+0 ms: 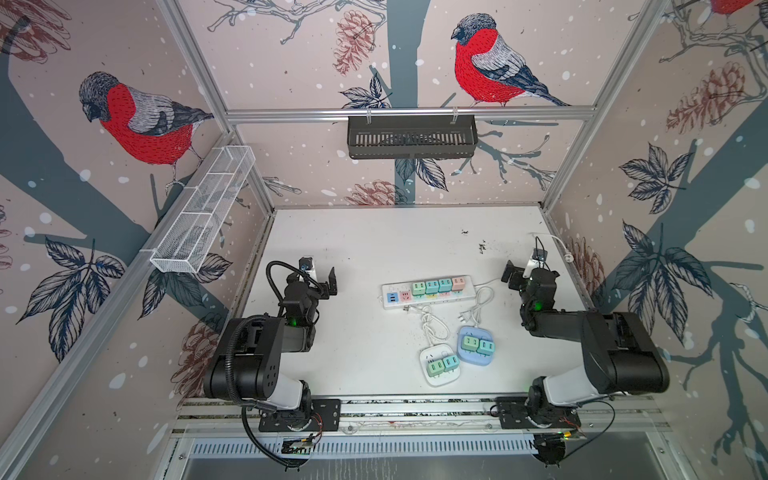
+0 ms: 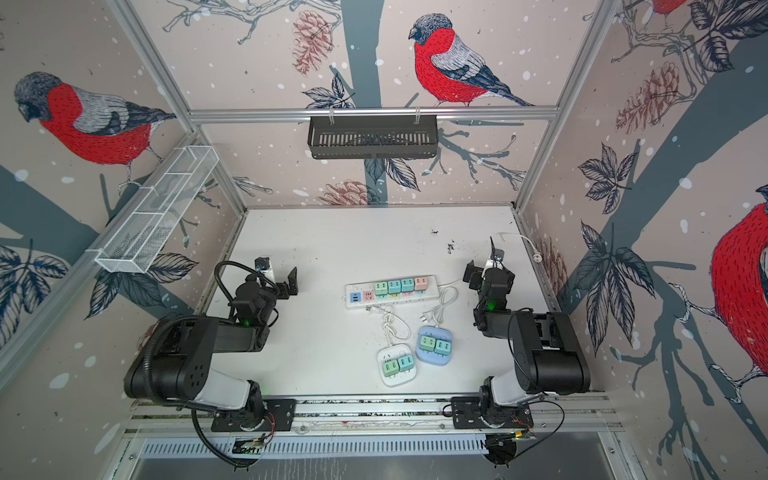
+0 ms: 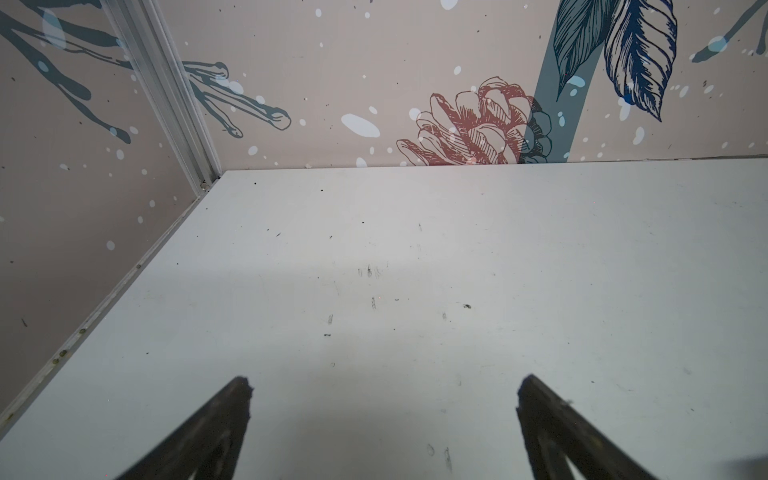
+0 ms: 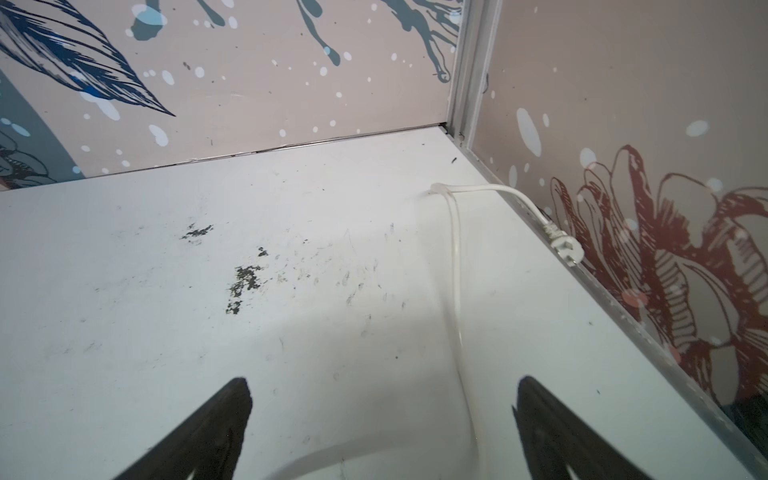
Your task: Insert the plug
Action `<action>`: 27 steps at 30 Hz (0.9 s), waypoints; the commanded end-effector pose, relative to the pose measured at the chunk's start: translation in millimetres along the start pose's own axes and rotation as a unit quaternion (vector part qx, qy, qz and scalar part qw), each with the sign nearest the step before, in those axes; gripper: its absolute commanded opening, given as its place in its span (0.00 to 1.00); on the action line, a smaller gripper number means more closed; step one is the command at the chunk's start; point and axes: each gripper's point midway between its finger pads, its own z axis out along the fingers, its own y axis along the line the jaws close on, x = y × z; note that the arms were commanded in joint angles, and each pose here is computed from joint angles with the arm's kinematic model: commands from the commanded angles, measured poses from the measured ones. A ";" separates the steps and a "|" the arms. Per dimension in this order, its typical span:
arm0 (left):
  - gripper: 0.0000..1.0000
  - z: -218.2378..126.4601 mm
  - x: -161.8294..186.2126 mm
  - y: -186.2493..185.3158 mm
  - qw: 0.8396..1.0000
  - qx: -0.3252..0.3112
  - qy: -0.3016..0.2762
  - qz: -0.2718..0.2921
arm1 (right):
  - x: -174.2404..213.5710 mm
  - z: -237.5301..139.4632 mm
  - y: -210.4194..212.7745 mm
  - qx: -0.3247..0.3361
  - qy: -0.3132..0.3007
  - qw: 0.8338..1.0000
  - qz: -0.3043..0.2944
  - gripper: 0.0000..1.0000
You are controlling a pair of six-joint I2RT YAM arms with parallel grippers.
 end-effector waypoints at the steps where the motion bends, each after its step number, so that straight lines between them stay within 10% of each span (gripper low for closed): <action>1: 0.99 0.6 -8.1 -0.3 1.000 0.003 -0.015 0.002 | -7.5 0.7 11.8 -0.032 -0.014 0.999 -0.017 1.00; 13: 0.99 1.1 -7.5 -0.3 1.000 0.003 -0.013 0.001 | -13.6 -39.0 1.6 -0.004 -0.121 0.993 -0.011 1.00; 27: 0.99 1.0 -7.8 -0.2 1.000 0.003 -0.014 0.001 | -5.5 -27.1 5.4 -0.011 -0.073 0.997 -0.015 1.00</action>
